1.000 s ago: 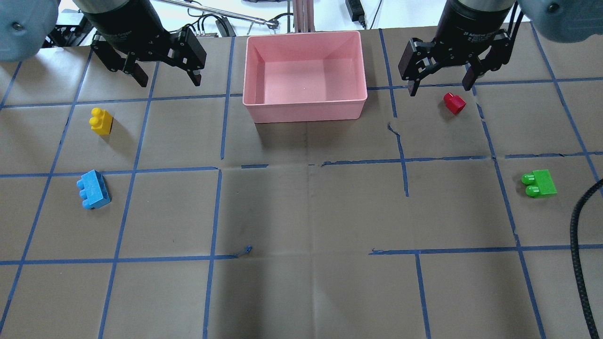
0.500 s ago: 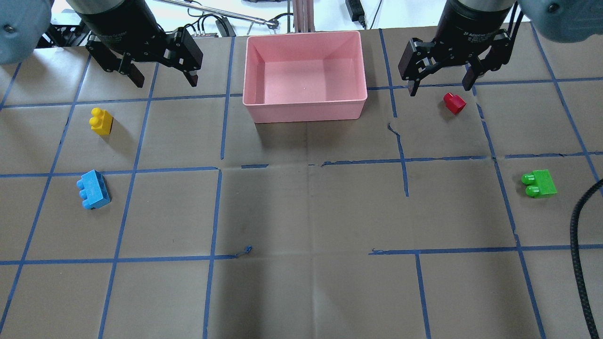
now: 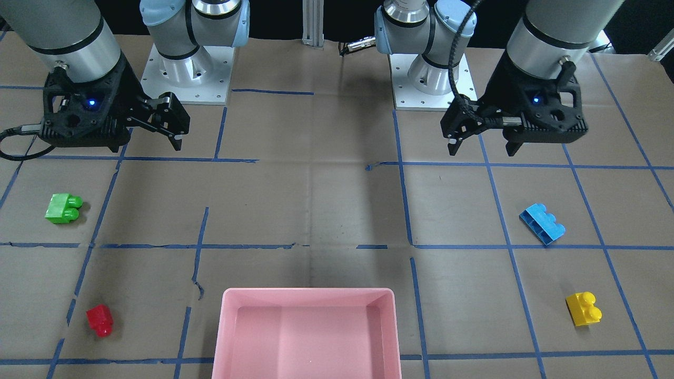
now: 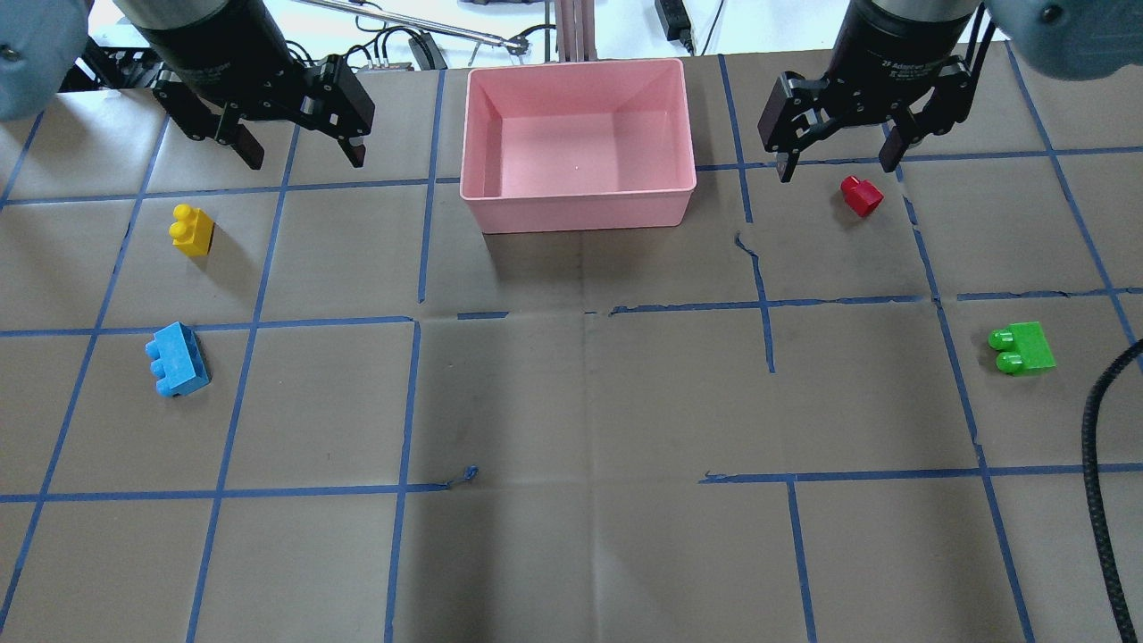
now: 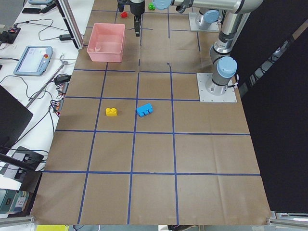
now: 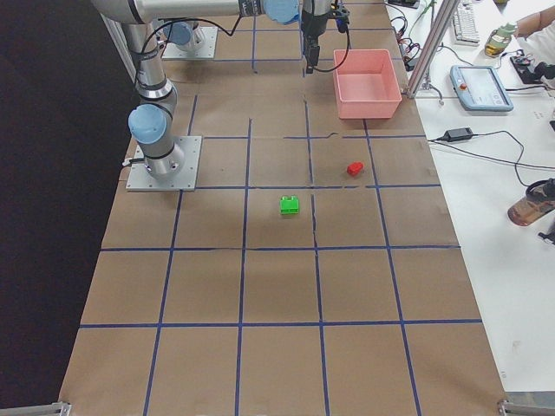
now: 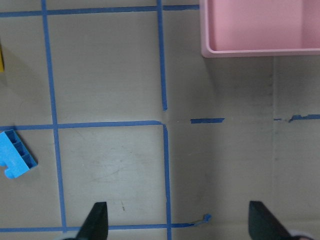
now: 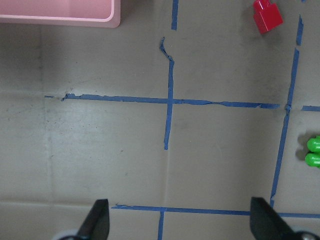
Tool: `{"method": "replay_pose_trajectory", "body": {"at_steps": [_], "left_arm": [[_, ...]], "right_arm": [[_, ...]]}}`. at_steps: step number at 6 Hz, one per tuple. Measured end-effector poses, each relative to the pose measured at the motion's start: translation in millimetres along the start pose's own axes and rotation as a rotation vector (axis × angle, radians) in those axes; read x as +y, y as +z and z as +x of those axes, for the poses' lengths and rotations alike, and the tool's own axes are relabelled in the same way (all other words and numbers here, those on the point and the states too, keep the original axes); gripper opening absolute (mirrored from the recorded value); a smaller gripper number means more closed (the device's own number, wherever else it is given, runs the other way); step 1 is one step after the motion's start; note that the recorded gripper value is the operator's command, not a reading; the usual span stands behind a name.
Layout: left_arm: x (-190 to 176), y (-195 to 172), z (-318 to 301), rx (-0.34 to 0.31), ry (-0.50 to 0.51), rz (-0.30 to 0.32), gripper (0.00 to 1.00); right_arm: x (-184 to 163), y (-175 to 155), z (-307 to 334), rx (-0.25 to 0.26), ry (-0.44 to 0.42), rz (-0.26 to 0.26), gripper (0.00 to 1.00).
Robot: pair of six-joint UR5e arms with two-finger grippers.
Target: Put all blocks into box
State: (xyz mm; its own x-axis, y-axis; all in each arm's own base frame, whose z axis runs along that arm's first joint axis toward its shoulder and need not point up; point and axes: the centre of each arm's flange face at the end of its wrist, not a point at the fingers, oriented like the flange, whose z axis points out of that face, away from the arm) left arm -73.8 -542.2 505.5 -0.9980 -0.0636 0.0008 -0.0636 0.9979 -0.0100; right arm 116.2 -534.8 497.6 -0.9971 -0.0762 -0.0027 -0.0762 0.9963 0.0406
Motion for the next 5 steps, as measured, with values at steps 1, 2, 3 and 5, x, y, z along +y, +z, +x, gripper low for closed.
{"method": "replay_pose_trajectory", "body": {"at_steps": [1, 2, 3, 5], "left_arm": [[-16, 21, -50, 0.0, -0.044, -0.021, 0.99], [-30, 43, -90, -0.004, -0.061, -0.024, 0.99], [-36, 66, -127, -0.005, -0.103, -0.031, 0.99], [-22, 132, -180, 0.002, -0.197, -0.055, 0.99]], "right_arm": [[-6, 1, 33, -0.002, -0.048, 0.005, 1.0], [-9, 2, 74, -0.005, -0.087, 0.01, 1.0], [-12, 8, 120, -0.012, -0.108, 0.002, 1.0], [-16, 34, 214, -0.029, -0.155, -0.017, 1.0]]}}
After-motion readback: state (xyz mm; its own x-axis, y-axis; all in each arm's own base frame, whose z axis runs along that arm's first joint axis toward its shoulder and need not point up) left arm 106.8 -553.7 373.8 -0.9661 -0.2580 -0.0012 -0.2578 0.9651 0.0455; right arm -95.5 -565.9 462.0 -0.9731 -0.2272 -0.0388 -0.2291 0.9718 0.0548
